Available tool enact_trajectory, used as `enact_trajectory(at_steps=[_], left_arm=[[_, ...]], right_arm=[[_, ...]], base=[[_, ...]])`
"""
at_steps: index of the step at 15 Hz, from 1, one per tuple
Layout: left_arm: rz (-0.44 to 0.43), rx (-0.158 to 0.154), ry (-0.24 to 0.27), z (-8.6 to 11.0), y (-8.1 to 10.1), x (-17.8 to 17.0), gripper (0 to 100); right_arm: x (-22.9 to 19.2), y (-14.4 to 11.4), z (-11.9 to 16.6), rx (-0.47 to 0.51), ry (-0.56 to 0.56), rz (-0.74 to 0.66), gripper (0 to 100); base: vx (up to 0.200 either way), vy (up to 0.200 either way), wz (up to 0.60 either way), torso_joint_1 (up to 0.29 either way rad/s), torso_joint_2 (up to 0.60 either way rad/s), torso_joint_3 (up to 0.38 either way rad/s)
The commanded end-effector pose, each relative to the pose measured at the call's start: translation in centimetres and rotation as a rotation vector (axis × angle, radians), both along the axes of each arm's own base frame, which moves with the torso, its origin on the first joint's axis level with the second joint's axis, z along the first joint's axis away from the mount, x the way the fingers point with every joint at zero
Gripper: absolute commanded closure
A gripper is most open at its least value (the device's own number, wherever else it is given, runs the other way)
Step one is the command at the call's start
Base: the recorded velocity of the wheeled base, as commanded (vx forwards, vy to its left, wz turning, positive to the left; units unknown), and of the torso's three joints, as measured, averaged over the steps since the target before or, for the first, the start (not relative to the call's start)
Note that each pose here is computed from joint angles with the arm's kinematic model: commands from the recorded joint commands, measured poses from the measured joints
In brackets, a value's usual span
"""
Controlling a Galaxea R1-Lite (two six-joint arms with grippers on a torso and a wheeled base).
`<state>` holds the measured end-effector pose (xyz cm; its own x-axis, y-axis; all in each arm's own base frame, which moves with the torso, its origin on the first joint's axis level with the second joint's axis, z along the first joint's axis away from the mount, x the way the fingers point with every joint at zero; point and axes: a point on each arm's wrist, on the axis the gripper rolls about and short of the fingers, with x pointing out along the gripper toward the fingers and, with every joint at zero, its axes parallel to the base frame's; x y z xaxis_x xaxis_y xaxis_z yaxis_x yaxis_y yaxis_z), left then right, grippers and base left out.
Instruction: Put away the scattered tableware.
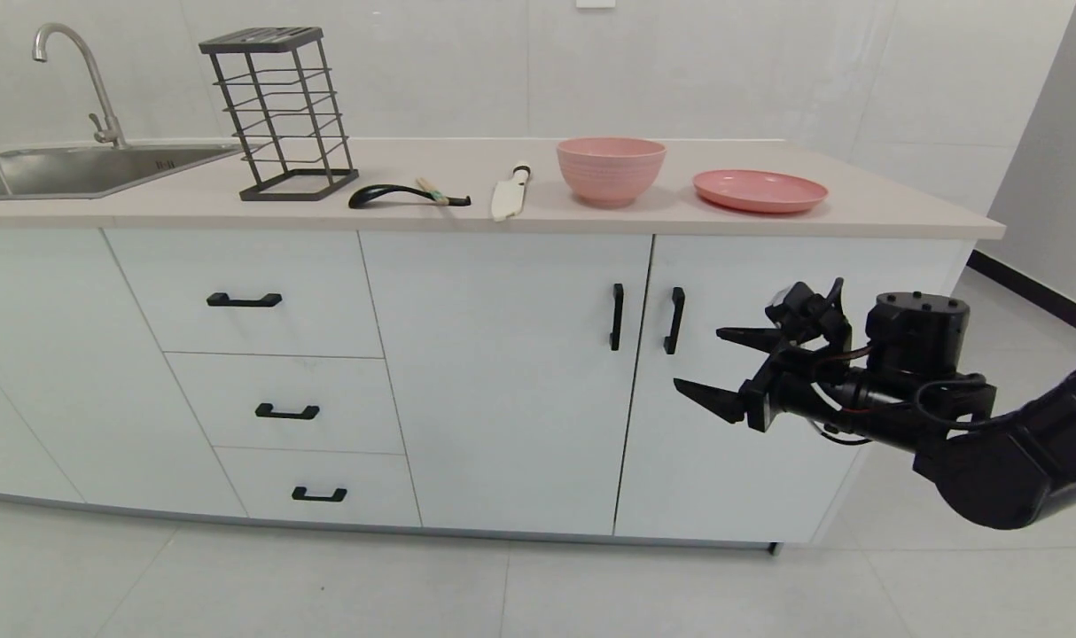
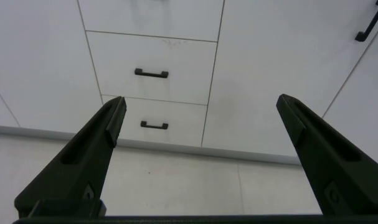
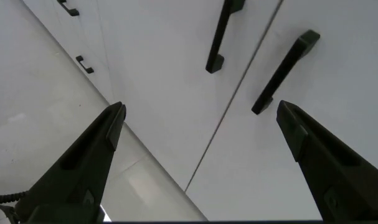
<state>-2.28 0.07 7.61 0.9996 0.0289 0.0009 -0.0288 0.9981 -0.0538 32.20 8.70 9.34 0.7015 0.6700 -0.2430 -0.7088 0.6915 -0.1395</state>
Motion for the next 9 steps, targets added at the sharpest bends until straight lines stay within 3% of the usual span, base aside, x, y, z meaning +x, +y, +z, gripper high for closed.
enact_trajectory(at_steps=[1, 9], left_arm=[[-0.001, 0.005, 0.003, 0.0, 0.0, 0.0, 0], [-0.014, 0.031, 0.005, -0.1, 0.0, 0.0, 0]], right_arm=[[1.1, 0.4, -1.6, 0.004, 0.021, 0.039, 0], [6.2, 0.9, -4.1, 0.021, -0.022, 0.03, 0]], base=[[0.0, 0.0, 0.0, 0.0, 0.0, 0.0], [0.0, 0.0, 0.0, 0.0, 0.0, 0.0]])
